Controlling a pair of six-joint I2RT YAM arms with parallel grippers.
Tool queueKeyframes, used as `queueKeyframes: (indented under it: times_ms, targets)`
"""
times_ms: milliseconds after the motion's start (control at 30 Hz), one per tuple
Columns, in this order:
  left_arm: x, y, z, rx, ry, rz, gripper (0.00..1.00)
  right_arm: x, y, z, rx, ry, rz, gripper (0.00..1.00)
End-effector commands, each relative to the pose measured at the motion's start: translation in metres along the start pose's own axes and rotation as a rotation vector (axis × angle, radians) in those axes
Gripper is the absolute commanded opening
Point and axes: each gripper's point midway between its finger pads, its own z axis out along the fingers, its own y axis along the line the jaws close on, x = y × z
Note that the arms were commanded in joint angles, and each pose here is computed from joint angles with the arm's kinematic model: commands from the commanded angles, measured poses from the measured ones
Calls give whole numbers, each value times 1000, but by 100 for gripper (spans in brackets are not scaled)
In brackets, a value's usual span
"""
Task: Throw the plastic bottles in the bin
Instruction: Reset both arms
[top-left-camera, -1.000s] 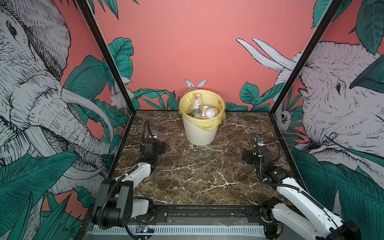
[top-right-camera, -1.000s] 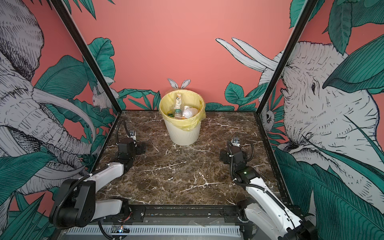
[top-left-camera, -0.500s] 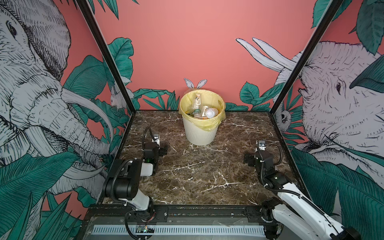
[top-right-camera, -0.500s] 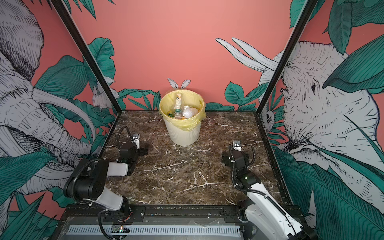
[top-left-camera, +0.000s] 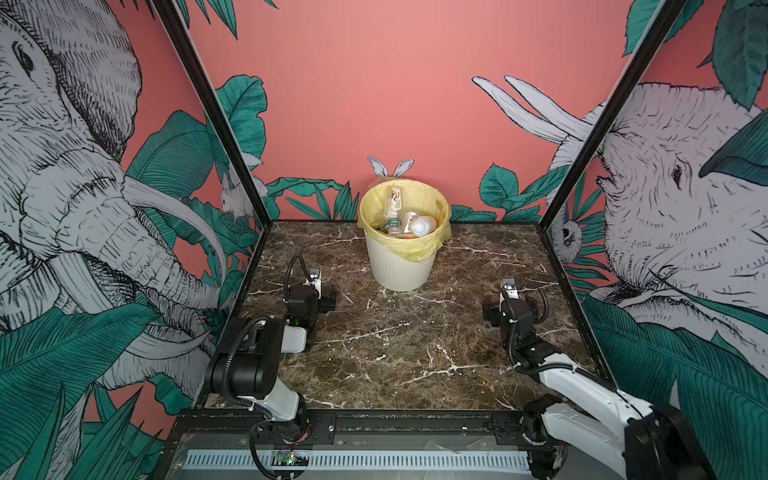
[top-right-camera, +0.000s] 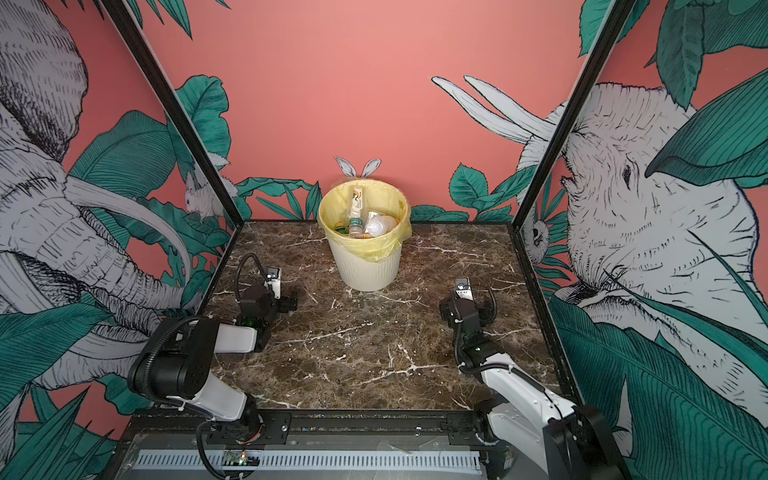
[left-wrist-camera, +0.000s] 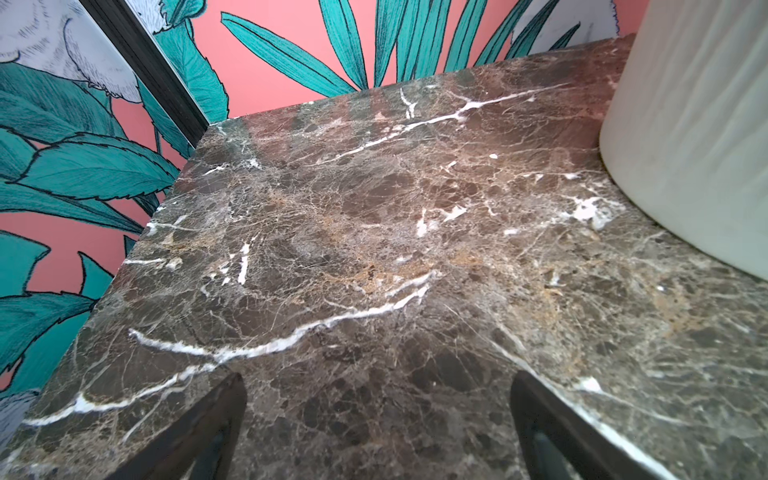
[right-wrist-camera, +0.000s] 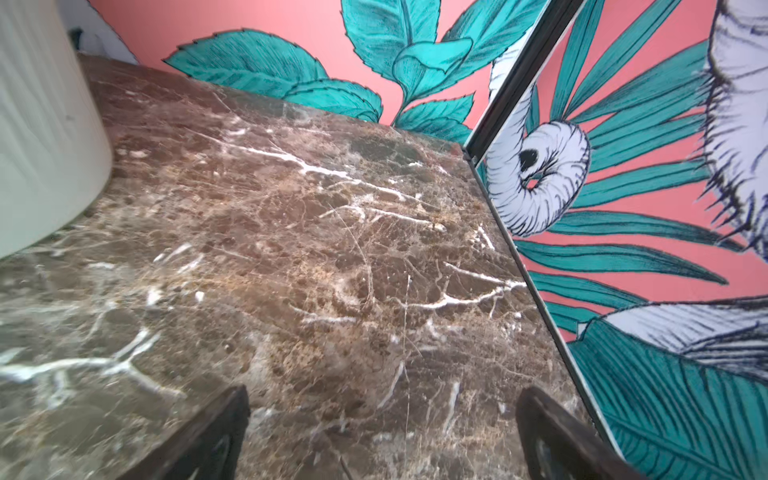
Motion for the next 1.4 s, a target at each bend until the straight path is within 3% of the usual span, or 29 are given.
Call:
queueKeyframes:
  times_ms: [0, 100, 267, 500, 800, 1367]
  targets:
    - [-15, 8, 0, -23, -45, -9, 100, -22, -19, 10, 124, -115, 43, 100]
    - [-15, 7, 0, -21, -45, -9, 100, -19, -26, 23, 164, -118, 107, 100]
    - [-16, 7, 0, -22, -45, -9, 100, -6, -27, 47, 185, -67, 44, 100]
    - [-16, 7, 0, -21, -46, -9, 100, 11, -45, 66, 211, -85, 131, 100]
    - [-15, 7, 0, -19, -43, -9, 100, 24, -41, 87, 60, -40, 211, 100]
    - [-16, 7, 0, -20, -44, -9, 100, 26, -43, 89, 55, -40, 219, 99]
